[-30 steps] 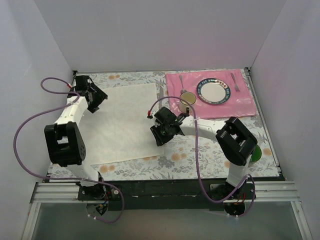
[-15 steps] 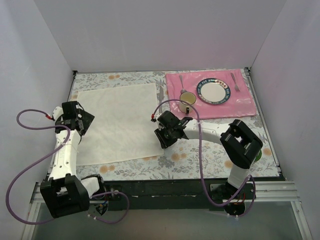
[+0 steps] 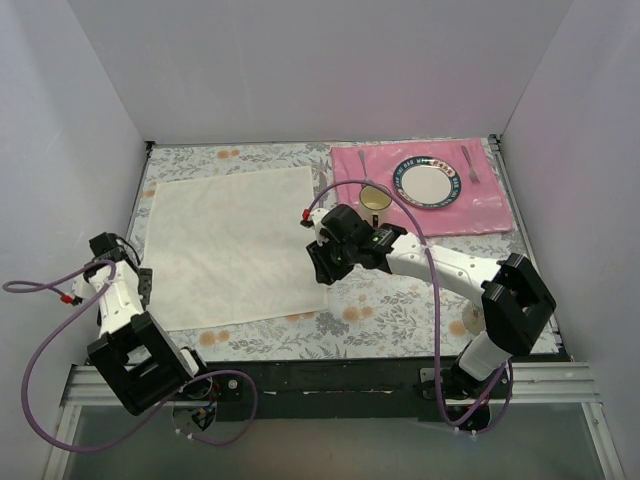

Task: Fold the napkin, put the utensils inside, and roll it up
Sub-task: Fold the napkin

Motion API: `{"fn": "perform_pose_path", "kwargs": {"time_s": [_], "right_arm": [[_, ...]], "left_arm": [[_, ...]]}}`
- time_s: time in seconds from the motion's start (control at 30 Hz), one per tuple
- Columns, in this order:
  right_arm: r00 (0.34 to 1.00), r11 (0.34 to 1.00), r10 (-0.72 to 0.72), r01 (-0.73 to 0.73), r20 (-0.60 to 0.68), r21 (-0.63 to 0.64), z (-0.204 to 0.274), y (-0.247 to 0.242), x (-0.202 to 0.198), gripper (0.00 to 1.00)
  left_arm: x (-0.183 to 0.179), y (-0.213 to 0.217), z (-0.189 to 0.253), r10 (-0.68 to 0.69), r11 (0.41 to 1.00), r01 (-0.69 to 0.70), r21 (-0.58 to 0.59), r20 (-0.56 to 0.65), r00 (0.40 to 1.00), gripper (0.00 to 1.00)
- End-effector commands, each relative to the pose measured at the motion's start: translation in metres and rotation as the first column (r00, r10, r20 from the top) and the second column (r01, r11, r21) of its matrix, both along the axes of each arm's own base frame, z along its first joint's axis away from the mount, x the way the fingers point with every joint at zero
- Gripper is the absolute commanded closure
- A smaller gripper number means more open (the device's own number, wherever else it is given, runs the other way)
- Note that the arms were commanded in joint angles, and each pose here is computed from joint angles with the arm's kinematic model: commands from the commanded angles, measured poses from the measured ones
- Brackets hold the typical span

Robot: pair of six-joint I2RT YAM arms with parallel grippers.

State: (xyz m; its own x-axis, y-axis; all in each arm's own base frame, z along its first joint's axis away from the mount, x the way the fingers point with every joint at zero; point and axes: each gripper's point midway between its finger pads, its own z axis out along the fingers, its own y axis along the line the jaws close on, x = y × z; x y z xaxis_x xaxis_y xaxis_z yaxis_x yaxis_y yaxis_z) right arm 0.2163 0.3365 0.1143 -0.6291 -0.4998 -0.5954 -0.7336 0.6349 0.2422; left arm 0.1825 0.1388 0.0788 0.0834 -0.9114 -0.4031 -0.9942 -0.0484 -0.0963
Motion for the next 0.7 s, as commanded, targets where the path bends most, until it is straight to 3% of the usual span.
{"fn": "perform_pose_path", "kwargs": {"time_s": [0.0, 0.1, 0.33, 0.47, 0.67], "right_arm": [[0.999, 0.999, 0.037, -0.037, 0.007, 0.005, 0.007, -0.008, -0.009, 0.57], [0.999, 0.999, 0.049, -0.049, 0.015, 0.015, 0.009, -0.010, -0.012, 0.57], [0.998, 0.999, 0.050, -0.050, 0.037, 0.008, 0.009, -0.021, -0.011, 0.57], [0.998, 0.998, 0.053, -0.054, 0.030, 0.011, 0.008, -0.024, -0.013, 0.57], [0.998, 0.998, 0.066, -0.067, 0.020, 0.019, 0.006, -0.023, -0.016, 0.56]], "left_arm": [[-0.026, 0.016, -0.018, 0.157, 0.987, -0.156, 0.030, -0.032, 0.987, 0.21], [-0.035, 0.017, -0.032, 0.216, 0.976, -0.217, -0.021, -0.047, 0.975, 0.25], [-0.048, 0.037, -0.037, 0.301, 0.953, -0.301, 0.015, -0.029, 0.953, 0.36], [-0.049, 0.044, -0.037, 0.308, 0.950, -0.307, 0.052, -0.014, 0.951, 0.49], [-0.045, 0.045, -0.041, 0.294, 0.954, -0.294, 0.052, 0.017, 0.956, 0.57]]}}
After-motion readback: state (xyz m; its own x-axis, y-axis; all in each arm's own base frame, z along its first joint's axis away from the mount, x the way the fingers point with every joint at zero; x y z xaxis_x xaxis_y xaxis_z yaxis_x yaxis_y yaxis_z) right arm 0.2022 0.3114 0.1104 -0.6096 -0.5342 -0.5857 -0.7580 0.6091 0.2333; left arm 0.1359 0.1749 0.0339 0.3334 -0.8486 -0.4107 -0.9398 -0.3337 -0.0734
